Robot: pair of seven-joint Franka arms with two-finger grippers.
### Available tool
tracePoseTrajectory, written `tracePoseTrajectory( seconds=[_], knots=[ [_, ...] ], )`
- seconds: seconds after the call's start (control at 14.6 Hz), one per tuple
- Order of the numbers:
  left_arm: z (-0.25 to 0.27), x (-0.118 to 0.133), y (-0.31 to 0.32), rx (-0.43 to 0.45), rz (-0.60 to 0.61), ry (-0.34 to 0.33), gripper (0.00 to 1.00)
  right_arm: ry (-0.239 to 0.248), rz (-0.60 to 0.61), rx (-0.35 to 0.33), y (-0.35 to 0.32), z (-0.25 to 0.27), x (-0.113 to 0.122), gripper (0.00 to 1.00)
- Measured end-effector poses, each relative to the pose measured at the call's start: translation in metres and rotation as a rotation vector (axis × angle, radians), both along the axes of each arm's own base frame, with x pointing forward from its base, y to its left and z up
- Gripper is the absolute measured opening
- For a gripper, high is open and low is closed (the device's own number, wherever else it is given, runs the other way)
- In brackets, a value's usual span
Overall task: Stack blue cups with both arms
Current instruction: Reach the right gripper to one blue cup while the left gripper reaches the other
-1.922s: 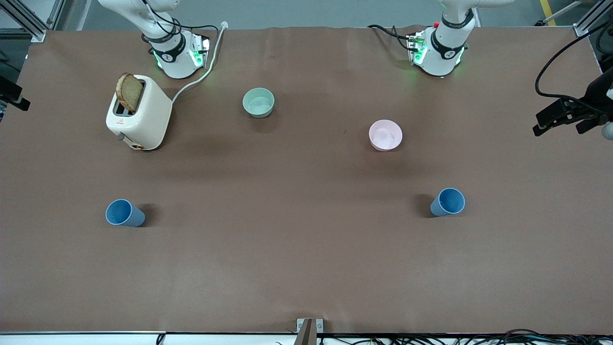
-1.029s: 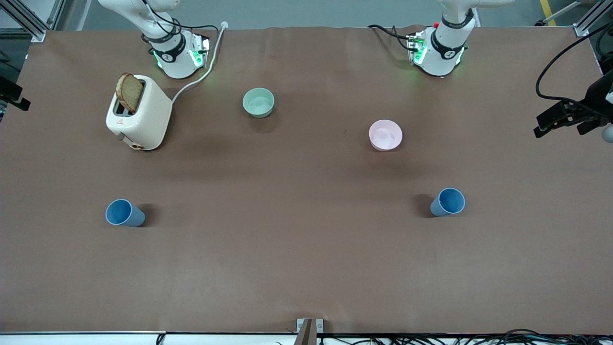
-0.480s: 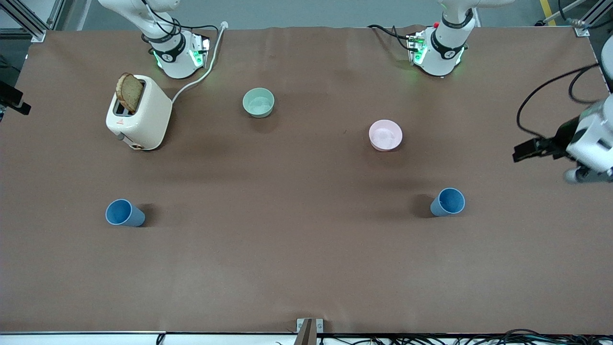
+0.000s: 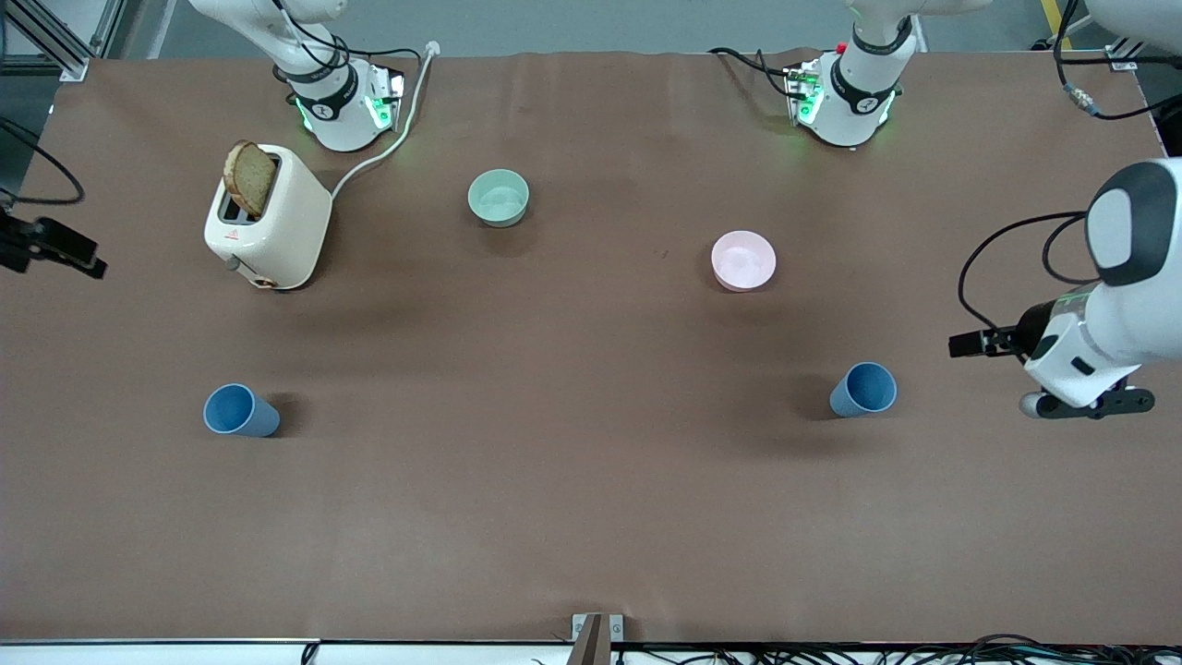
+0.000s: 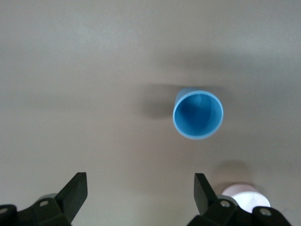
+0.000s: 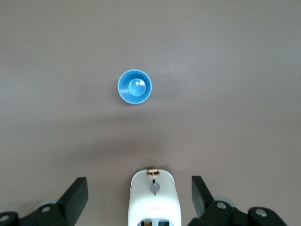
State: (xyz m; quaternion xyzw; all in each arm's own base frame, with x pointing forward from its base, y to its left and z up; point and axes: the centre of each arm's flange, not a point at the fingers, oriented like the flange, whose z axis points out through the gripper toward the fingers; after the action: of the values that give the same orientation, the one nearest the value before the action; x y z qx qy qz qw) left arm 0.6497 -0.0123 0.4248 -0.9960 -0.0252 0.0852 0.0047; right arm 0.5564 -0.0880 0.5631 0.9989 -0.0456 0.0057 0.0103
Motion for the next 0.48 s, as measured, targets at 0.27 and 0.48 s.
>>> tracePoseTrajectory(
  seconds=[0.27, 0.48],
  knots=[
    [-0.069, 0.004, -0.013, -0.007, -0.024, -0.084, 1.0, -0.065, -0.017, -0.011, -0.013, -0.064, 0.005, 0.97],
    [-0.115, -0.01, -0.021, -0.013, -0.036, -0.106, 1.0, -0.08, -0.011, -0.016, -0.012, -0.125, 0.007, 0.97]
  ],
)
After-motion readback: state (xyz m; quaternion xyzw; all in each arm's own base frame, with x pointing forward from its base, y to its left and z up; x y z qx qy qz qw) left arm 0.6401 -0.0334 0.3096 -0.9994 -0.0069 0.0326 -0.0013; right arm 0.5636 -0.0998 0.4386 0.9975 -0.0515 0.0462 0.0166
